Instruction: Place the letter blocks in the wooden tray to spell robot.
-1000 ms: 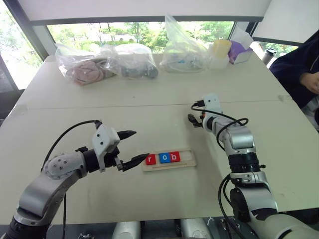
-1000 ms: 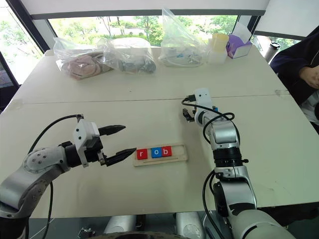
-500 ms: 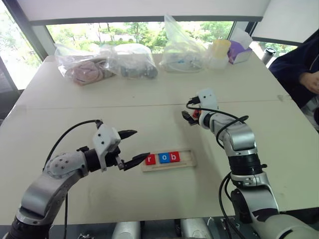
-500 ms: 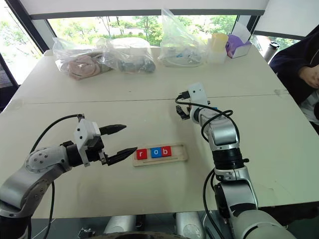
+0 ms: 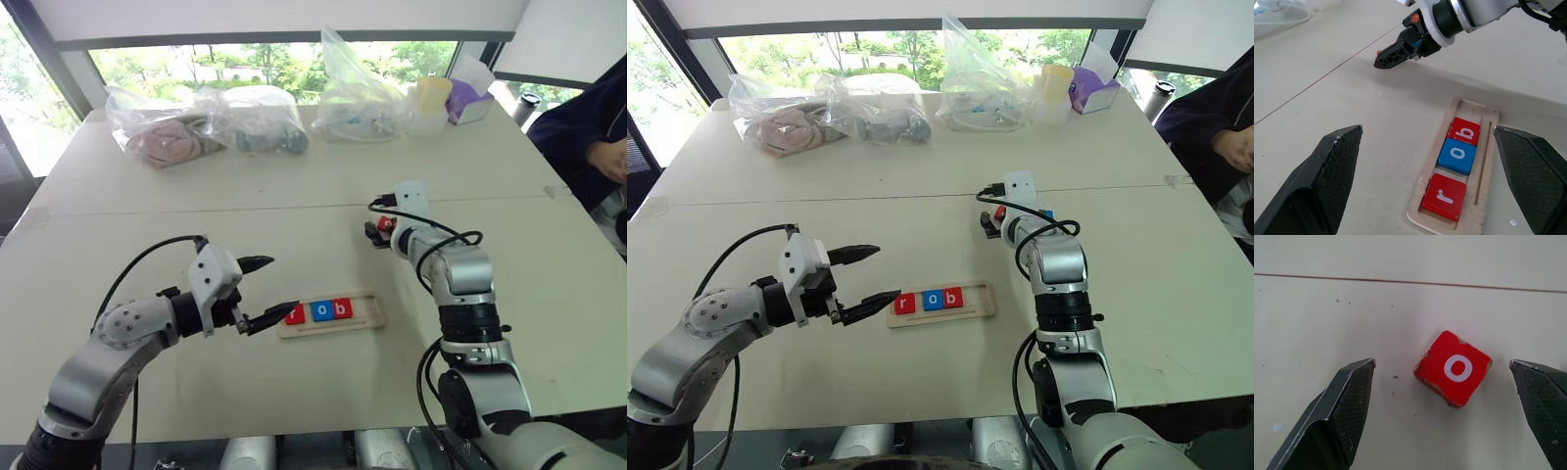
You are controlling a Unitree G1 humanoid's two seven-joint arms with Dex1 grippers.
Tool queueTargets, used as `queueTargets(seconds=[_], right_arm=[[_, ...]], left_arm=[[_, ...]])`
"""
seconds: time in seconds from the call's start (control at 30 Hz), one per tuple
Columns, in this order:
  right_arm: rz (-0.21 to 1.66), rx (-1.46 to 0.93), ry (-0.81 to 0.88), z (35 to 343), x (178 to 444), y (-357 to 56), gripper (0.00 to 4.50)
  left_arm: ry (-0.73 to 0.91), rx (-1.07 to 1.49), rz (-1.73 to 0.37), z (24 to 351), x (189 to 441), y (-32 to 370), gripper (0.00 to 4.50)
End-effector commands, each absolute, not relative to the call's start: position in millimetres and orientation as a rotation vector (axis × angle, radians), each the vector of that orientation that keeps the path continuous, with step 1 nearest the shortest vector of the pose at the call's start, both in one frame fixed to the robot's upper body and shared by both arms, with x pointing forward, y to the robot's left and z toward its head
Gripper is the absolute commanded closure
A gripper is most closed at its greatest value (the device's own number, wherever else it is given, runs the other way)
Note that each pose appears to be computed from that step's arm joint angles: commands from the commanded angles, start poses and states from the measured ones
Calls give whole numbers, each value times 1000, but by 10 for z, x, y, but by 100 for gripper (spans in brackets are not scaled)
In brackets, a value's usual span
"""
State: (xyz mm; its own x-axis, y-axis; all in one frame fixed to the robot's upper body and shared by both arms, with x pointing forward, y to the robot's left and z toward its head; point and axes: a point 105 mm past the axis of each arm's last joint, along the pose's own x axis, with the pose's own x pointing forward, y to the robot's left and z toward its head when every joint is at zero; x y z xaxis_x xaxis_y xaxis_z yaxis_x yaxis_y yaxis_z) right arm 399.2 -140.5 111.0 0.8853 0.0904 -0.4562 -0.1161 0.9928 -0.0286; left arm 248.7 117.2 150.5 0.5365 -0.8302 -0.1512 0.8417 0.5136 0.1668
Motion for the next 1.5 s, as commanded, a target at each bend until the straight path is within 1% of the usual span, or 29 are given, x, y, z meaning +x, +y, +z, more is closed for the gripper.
queueTargets(seconds=[0.03, 0.2, 0.43, 0.6, 0.7, 0.77, 0.83, 0.87, 1.03, 1.13, 1.33, 1.4, 1.5], right_arm=[[103, -20, 459, 1199, 4011, -1352, 5], [49, 44, 508, 1139, 4011, -1343, 5], [-4, 113, 539, 1137, 4045, -1278, 5], [-24, 102, 539, 1142, 4079, -1246, 5], [-17, 69, 549, 1122, 4080, -1221, 86], [-12, 45, 551, 1114, 4077, -1210, 186], [-7, 26, 550, 1106, 4075, -1202, 297], [-4, 16, 550, 1104, 4075, -1201, 340], [43, -60, 522, 1155, 4033, -1227, 339], [106, -98, 536, 1173, 3895, -1313, 339], [204, -177, 621, 1231, 3300, -1713, 339], [198, -175, 658, 1188, 3150, -1812, 339], [192, -174, 706, 988, 2771, -1977, 339]], left_arm=[[13, 247, -1007, 1588, 2473, 1154, 0], [12, 245, -1005, 1588, 2470, 1149, 0], [10, 243, -1002, 1585, 2467, 1136, 0], [6, 241, -999, 1583, 2467, 1127, 0], [5, 239, -994, 1578, 2472, 1130, 0], [4, 238, -993, 1576, 2472, 1129, 0], [3, 236, -991, 1575, 2473, 1125, 0], [3, 235, -991, 1573, 2475, 1123, 0], [3, 228, -995, 1561, 2478, 1107, 0], [2, 224, -1003, 1554, 2478, 1090, 0], [7, 222, -1022, 1525, 2483, 1082, 0], [10, 222, -1028, 1513, 2483, 1079, 0], [11, 220, -1041, 1488, 2490, 1063, 0]])
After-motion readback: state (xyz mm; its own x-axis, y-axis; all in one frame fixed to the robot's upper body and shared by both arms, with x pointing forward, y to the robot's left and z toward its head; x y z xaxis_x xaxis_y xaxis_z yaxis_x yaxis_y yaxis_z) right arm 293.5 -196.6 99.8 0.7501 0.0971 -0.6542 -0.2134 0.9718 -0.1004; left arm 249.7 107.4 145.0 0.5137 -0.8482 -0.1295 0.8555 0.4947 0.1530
